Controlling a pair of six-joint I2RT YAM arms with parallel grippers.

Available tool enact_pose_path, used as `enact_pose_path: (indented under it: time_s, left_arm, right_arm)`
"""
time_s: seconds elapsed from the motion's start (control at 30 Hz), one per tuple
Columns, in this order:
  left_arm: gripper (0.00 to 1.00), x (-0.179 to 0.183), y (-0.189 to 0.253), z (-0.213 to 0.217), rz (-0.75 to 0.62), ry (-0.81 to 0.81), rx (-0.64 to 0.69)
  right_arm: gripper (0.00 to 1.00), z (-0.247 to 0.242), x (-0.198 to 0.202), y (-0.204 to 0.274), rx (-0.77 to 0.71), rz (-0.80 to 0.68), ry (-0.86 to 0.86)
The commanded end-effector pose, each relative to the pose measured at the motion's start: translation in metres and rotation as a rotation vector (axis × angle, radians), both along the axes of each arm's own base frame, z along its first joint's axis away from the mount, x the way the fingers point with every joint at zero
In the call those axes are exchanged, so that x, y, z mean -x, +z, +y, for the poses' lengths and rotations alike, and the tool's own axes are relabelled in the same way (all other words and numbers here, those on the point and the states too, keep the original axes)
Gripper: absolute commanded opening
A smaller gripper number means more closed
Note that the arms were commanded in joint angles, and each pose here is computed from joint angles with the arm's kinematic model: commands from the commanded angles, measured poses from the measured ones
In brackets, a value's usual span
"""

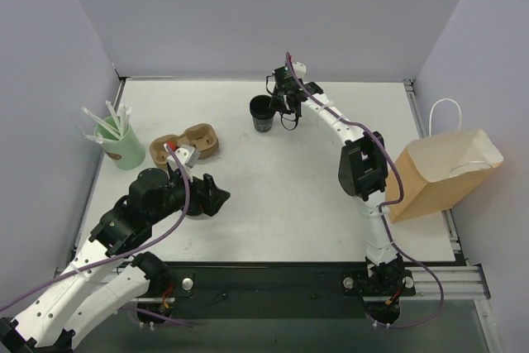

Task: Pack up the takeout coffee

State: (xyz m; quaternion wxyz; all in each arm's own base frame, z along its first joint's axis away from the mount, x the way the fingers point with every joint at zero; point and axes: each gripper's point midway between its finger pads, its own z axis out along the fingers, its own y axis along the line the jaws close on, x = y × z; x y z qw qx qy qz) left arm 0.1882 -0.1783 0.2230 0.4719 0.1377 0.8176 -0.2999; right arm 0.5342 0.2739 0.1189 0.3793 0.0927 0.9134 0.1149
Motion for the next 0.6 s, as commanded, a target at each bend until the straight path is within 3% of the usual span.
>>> enact_pose_path:
  time_s: [0.0,0.17,0.43,0.57]
  left_arm:
    - [0.97,-0.001,0.024,-0.004,-0.054,-0.011,0.049]
    - [0.97,-0.001,0.025,-0.004,-0.055,-0.011,0.049]
    - [0.97,-0.001,0.025,-0.004,-0.057,-0.010,0.050]
    - [0.97,-0.002,0.025,-0.004,-0.058,-0.010,0.049]
  right_arm:
    - [0.24,0.000,-0.003,0.024,-0.003,-0.044,-0.014]
    - [0.26,-0.004,-0.004,0.032,0.010,-0.064,-0.020]
    - [0.19,-0.003,-0.004,0.033,0.011,-0.065,-0.014]
    - [0.22,-0.003,-0.004,0.036,0.014,-0.072,-0.013]
